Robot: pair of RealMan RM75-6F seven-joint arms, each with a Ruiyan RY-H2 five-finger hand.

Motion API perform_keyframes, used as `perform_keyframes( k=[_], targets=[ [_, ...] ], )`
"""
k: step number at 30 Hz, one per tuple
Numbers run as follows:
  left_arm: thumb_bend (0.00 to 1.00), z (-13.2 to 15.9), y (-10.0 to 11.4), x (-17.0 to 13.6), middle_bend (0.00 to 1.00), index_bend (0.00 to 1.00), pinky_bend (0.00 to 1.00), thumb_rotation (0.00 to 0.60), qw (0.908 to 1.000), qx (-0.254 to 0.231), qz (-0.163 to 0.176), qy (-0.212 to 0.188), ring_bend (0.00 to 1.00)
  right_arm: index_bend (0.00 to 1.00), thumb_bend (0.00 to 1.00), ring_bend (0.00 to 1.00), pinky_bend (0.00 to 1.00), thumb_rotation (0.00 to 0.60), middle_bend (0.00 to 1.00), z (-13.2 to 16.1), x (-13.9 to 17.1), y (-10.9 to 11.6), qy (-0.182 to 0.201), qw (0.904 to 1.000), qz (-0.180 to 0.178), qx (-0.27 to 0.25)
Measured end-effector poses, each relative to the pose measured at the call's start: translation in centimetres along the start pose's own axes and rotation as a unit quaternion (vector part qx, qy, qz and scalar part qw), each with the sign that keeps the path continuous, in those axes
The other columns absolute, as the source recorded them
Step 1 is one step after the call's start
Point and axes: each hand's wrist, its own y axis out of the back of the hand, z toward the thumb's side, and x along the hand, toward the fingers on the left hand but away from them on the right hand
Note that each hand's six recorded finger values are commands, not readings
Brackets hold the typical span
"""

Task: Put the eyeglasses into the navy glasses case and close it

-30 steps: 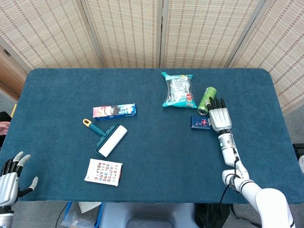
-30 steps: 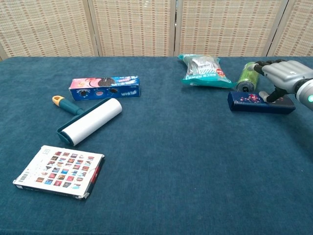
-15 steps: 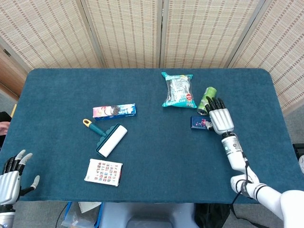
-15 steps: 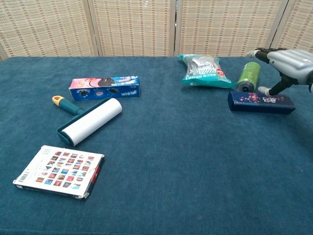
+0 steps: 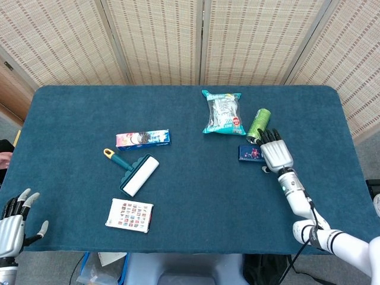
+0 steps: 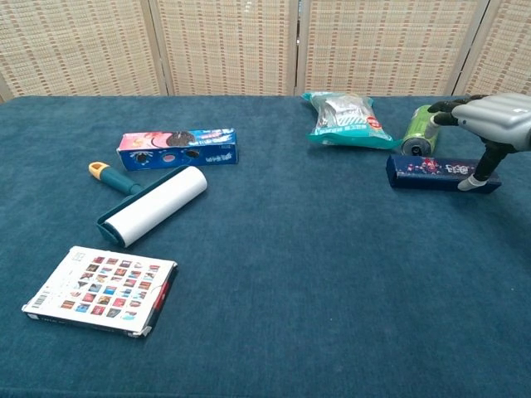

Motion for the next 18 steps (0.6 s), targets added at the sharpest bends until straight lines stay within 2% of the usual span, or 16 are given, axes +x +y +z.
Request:
perform_keyframes(
  k=[8,18],
  targets=[
    [0.33,-0.3,0.1,0.0,0.05,0.14,0.00,0.600,1.0000,0.001,0.000,0.004,0.06,0.21,0.11,0.00,0.00,0.600,0.02,0.2,-2.1,-0.7,-0.014,0.9992,0.028,0.024],
    [0.33,-0.5,0.0,0.0,0.05,0.14,0.00,0.600,1.0000,0.000,-0.001,0.008,0.06,0.25,0.16,0.00,0.00,0.600,0.02,1.3,-3.3,-1.1,-0.006,0.9978,0.037,0.055]
  ],
)
